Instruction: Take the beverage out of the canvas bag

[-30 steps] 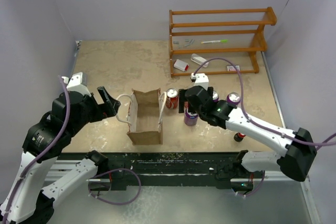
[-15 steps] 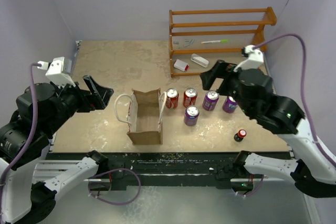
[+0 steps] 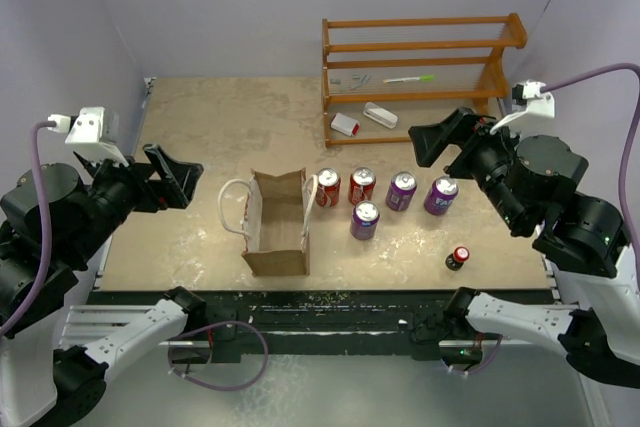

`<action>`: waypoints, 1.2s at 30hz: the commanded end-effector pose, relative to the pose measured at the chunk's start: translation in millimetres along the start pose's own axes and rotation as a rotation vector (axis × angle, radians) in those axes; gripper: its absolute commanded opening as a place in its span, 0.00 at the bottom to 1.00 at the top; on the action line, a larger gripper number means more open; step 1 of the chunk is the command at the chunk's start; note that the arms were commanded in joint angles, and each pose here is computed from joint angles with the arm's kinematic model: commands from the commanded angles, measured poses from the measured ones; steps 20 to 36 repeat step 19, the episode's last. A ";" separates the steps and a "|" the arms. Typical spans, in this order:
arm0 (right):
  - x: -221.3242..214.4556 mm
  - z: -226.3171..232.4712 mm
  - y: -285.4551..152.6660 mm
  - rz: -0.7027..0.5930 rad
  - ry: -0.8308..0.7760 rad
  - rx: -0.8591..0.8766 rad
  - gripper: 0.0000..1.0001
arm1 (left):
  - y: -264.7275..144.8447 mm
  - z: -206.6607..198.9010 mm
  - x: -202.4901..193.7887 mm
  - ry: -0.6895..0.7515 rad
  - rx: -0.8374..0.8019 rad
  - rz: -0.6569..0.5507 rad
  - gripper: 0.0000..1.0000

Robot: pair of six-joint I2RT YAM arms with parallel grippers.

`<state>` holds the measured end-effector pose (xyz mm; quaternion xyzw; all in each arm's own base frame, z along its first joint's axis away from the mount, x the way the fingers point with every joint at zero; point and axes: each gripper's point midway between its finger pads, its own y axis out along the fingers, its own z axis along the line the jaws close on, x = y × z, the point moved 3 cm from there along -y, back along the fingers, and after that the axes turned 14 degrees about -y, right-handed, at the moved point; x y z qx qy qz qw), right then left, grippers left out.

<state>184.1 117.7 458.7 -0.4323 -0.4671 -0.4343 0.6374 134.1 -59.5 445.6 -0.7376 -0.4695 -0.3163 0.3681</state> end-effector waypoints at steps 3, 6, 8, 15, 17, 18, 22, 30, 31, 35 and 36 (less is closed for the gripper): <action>28.3 -10.2 -6.1 -0.062 -0.011 -0.065 1.00 | 6.6 -9.6 7.8 0.044 -0.036 -0.011 0.99; 33.3 -14.4 -9.6 -0.080 0.007 -0.082 1.00 | 10.3 -7.2 4.1 0.050 -0.021 0.005 0.99; 33.9 -16.0 -11.6 -0.086 0.007 -0.081 1.00 | 12.2 -5.6 2.6 0.048 -0.015 0.004 0.99; 38.5 -20.2 -16.6 -0.114 0.012 -0.082 1.00 | 10.9 -2.8 5.0 0.052 -0.004 -0.018 0.99; 33.5 -23.0 -15.8 -0.096 0.020 -0.105 1.00 | 9.2 -1.1 5.7 0.051 0.002 -0.025 0.99; 36.6 -24.0 -15.2 -0.104 0.023 -0.118 1.00 | 8.6 -1.1 6.3 0.049 0.002 -0.029 0.99; 41.6 -24.7 -14.1 -0.117 0.031 -0.135 1.00 | 8.6 -1.2 6.4 0.046 0.002 -0.031 0.99; 41.6 -24.7 -14.1 -0.117 0.031 -0.135 1.00 | 8.6 -1.2 6.4 0.046 0.002 -0.031 0.99; 41.6 -24.7 -14.1 -0.117 0.031 -0.135 1.00 | 8.6 -1.2 6.4 0.046 0.002 -0.031 0.99; 41.6 -24.7 -14.1 -0.117 0.031 -0.135 1.00 | 8.6 -1.2 6.4 0.046 0.002 -0.031 0.99; 41.6 -24.7 -14.1 -0.117 0.031 -0.135 1.00 | 8.6 -1.2 6.4 0.046 0.002 -0.031 0.99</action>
